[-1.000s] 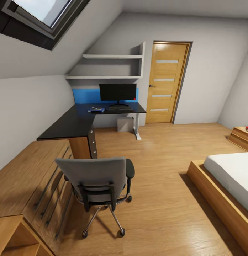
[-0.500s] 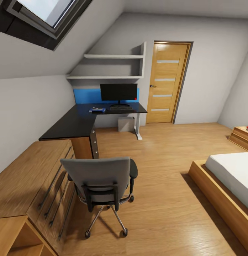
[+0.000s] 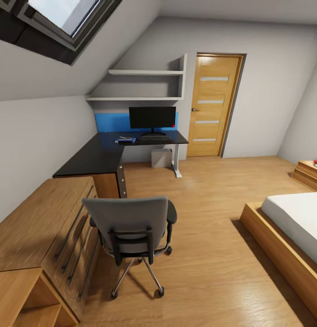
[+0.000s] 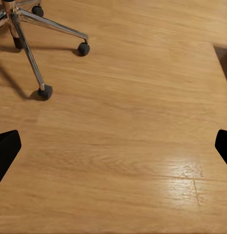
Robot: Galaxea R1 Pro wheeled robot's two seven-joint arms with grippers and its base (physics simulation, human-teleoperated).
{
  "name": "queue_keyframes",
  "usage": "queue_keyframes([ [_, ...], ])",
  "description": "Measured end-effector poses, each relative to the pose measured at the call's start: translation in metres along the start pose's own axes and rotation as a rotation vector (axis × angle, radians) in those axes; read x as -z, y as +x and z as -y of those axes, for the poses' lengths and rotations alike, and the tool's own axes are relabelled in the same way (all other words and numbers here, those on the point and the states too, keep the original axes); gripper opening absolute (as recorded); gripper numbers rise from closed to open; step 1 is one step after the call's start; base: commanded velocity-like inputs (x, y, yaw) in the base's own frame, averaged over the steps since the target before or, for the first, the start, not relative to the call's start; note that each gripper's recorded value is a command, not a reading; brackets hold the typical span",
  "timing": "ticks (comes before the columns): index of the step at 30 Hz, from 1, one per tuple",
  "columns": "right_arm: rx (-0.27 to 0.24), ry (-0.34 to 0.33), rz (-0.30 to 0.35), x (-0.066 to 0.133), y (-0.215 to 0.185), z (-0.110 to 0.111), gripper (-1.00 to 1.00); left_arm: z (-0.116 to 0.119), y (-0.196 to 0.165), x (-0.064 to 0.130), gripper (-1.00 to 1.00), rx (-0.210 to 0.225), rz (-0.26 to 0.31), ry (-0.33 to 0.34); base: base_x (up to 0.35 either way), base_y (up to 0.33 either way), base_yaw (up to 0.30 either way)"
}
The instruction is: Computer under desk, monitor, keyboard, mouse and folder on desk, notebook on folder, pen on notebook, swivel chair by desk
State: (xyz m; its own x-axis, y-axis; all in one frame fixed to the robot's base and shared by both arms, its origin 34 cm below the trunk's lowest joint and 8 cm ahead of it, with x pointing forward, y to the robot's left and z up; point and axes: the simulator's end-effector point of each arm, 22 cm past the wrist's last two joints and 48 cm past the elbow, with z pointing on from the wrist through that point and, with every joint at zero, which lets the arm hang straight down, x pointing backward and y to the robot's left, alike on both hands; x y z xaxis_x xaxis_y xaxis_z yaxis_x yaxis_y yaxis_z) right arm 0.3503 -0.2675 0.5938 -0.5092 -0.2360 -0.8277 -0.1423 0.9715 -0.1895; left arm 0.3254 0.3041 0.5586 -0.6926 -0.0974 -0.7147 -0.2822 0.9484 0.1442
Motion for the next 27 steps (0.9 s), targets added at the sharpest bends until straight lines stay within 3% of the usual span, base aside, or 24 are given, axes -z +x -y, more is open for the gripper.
queue_keyframes([
  [22,0.000,0.000,0.001,0.0002,-0.0002,-0.0002,1.00,-0.0001,0.0000,0.0002,1.00,0.000,0.000,0.000,-0.072,0.000,0.000],
  [27,-0.002,0.001,0.001,0.0001,-0.0004,-0.0006,1.00,-0.0003,0.0003,0.0004,1.00,0.000,0.000,0.000,-0.002,0.000,0.132],
])
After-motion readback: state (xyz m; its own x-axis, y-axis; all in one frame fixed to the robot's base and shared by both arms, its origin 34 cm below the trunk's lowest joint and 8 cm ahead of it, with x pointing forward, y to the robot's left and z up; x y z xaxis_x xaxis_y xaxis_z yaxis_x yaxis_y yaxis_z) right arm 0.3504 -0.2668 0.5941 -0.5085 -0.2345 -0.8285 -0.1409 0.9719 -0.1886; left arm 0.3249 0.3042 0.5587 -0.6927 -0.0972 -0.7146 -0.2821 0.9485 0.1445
